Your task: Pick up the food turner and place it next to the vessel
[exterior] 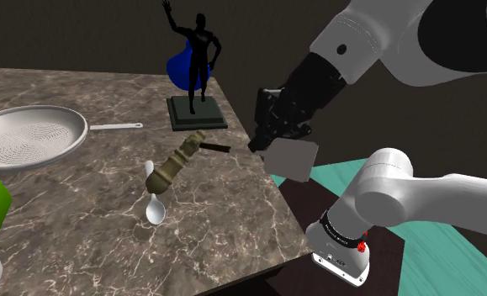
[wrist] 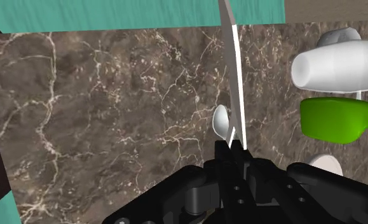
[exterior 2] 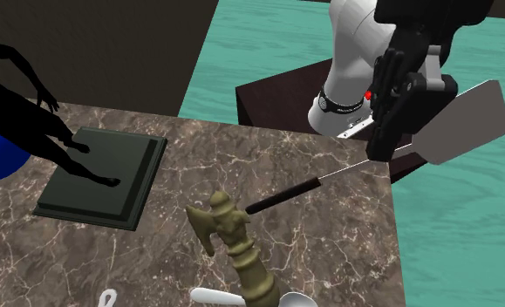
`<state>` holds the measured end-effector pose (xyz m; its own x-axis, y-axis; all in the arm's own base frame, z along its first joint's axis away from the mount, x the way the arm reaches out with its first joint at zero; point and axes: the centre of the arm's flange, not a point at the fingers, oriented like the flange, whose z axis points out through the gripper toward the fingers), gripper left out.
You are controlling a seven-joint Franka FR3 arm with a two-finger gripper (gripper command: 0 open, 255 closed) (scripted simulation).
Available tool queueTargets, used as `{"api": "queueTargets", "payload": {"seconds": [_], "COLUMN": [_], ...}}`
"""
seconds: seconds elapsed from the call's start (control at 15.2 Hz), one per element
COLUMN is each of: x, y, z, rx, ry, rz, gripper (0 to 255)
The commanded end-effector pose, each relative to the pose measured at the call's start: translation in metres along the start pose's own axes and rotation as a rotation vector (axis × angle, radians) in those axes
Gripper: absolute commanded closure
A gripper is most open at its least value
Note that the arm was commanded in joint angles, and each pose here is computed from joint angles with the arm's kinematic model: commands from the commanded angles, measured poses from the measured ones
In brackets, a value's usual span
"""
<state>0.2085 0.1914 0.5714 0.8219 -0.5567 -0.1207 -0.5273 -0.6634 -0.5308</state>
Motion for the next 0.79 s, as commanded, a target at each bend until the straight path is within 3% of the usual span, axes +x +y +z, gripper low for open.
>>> {"api": "queueTargets", "payload": {"seconds": [0.0,0.73], "x": [-0.001,-0.008], "y": [-0.005,-0.035], "z": [-0.009,-0.056], "rx": [0.0,0.0], "ry": [0.0,0.0], "rz": [0.0,0.0], "gripper": [255,255]}}
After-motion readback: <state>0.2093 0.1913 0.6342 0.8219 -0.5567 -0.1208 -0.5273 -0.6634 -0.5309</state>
